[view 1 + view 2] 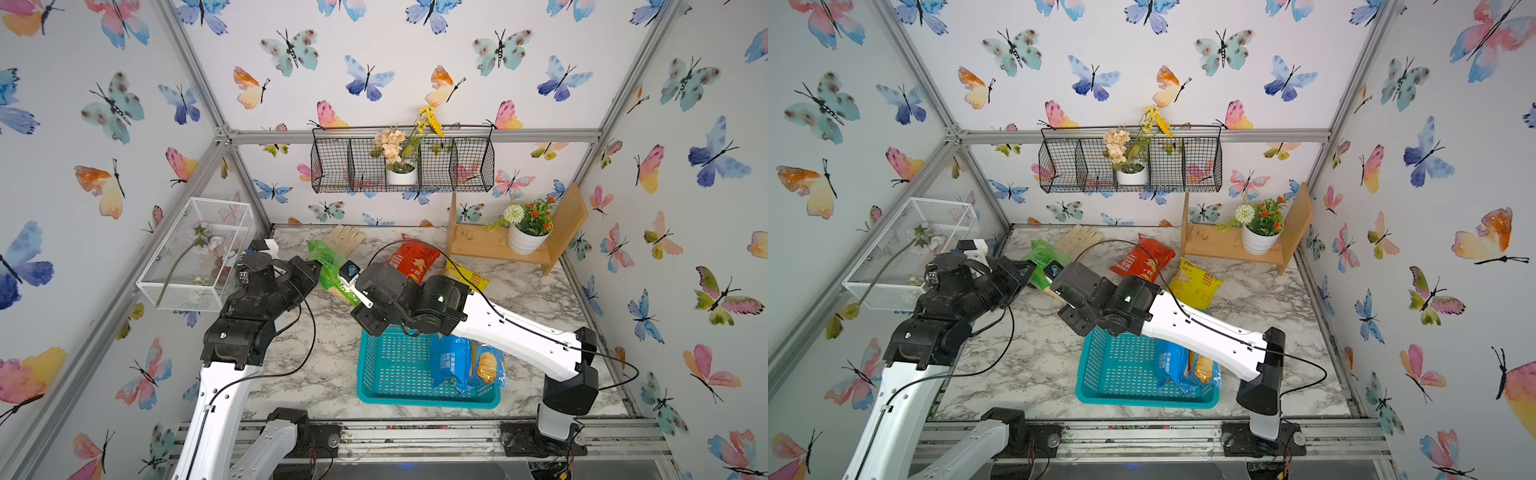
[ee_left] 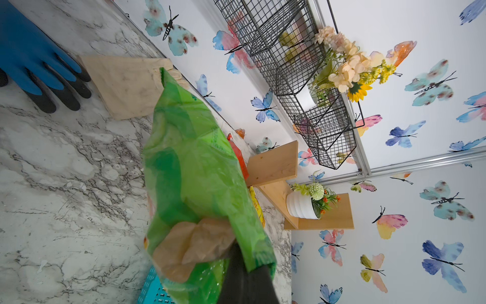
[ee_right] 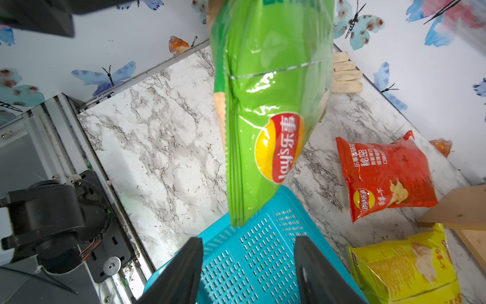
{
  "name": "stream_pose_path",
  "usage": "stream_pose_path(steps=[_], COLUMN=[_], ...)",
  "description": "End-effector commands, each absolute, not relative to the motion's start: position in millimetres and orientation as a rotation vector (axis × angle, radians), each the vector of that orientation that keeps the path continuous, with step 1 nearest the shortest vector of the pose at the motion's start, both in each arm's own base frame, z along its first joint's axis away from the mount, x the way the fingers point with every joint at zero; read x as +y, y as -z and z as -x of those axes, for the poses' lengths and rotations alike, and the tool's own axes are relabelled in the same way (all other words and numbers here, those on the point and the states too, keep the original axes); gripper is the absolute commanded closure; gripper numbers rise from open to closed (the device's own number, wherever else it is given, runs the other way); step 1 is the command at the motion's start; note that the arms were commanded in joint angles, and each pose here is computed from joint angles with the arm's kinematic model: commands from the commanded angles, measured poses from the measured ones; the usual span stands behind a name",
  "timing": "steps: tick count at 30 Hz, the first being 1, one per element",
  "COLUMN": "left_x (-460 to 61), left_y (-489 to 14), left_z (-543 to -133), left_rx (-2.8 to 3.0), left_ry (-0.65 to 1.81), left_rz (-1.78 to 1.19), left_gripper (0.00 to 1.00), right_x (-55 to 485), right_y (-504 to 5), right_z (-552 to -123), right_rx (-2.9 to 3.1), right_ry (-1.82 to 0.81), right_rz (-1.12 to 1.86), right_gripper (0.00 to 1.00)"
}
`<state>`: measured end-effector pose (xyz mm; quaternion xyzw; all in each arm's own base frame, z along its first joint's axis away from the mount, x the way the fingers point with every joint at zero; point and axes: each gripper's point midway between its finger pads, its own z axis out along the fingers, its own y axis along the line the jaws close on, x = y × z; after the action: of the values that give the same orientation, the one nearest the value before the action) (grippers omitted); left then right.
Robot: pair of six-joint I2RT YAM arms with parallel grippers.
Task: Put the potato chips into the basket
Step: Pick up the potato chip from the center of the board.
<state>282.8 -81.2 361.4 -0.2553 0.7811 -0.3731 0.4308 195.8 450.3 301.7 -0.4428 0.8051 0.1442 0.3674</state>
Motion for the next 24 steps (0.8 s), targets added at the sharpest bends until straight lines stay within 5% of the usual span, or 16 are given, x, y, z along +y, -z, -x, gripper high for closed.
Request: stream_pose_path(steps=[1,15,24], left_x=[-84.4,-91.7,-94.0], left_y=[-374.8,-378.9,-375.2], left_z=[-275.7,-265.4,-262.3], left_rx=[1.911,1.908,1.913], left_ry=[0.974,1.051,1.076], left_rz=[0.608,0.602,0.607], left_gripper=[1.0,1.0,1.0], right_x=[454.9,469.1,474.4], right_y=[-302.7,-305.6,-307.6], right_z=[-203.2,-211.2,-208.5], right_rx=[2.054,2.029,2.022], right_ry=[-0.328,-0.335,-0.372], right_rz=[1.116,1.082,1.09], right_gripper=[0.39,0.4,0.67])
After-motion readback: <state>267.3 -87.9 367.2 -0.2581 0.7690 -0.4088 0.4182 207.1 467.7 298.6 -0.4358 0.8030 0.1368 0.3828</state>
